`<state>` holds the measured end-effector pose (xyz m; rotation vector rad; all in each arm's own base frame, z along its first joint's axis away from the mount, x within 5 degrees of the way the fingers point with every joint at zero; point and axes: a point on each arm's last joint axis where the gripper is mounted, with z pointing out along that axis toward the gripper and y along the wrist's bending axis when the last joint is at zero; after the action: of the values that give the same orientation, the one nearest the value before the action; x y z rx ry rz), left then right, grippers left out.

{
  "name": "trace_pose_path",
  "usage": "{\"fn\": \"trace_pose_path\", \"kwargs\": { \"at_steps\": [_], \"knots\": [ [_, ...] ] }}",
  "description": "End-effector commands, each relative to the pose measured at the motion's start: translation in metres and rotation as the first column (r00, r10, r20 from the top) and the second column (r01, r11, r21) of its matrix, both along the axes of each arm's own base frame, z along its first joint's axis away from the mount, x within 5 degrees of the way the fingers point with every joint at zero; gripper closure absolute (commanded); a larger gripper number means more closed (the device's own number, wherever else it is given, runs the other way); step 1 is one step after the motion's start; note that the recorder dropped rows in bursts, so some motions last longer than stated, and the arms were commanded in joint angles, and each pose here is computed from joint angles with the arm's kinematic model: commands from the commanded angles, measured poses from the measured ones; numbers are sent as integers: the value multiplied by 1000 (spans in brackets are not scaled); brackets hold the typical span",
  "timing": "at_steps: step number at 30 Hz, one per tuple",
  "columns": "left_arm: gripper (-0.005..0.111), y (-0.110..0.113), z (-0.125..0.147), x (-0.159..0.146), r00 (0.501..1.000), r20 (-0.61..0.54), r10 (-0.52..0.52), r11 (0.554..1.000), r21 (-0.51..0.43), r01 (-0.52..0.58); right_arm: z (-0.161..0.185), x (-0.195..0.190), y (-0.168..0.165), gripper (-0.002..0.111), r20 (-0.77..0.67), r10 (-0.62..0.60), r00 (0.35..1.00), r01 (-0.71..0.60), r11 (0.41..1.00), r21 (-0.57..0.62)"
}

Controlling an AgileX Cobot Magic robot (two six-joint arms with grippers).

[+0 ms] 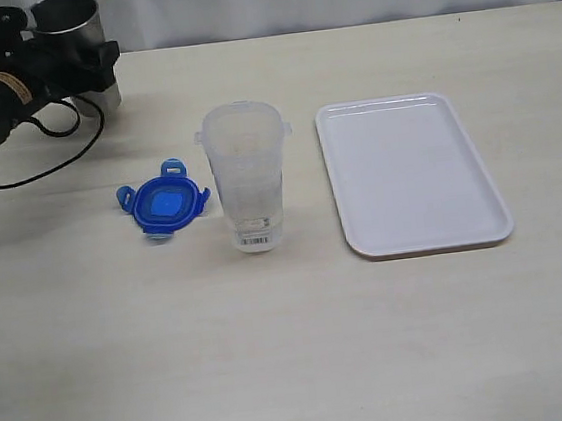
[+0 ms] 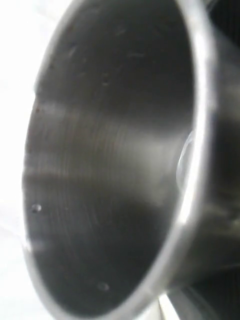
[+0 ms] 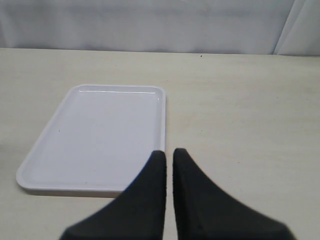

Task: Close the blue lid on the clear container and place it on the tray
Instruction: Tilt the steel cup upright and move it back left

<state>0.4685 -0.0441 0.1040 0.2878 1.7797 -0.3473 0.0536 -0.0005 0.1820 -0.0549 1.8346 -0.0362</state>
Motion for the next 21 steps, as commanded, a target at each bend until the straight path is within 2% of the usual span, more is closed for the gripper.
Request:
{"fn": "trace_pose_path", "kwargs": {
  "at_steps": [1,6,11,16,21],
  "knots": [
    [107,-1,-6,7,999,33,-6,1000,-17,6,0,0,0,103,7,-4,1000,4,1000,2],
    [107,-1,-10,7,998,56,-21,999,45,18,0,0,0,103,7,-4,1000,4,1000,2],
    [107,-1,-12,7,999,39,-17,999,41,16,0,0,0,103,7,-4,1000,4,1000,2],
    [107,-3,-13,6,1000,-3,-24,999,-26,24,0,0,0,103,7,-4,1000,4,1000,2],
    [107,-1,-17,5,999,-48,-13,1000,-4,13,0,0,0,103,7,-4,1000,4,1000,2]
  ]
}}
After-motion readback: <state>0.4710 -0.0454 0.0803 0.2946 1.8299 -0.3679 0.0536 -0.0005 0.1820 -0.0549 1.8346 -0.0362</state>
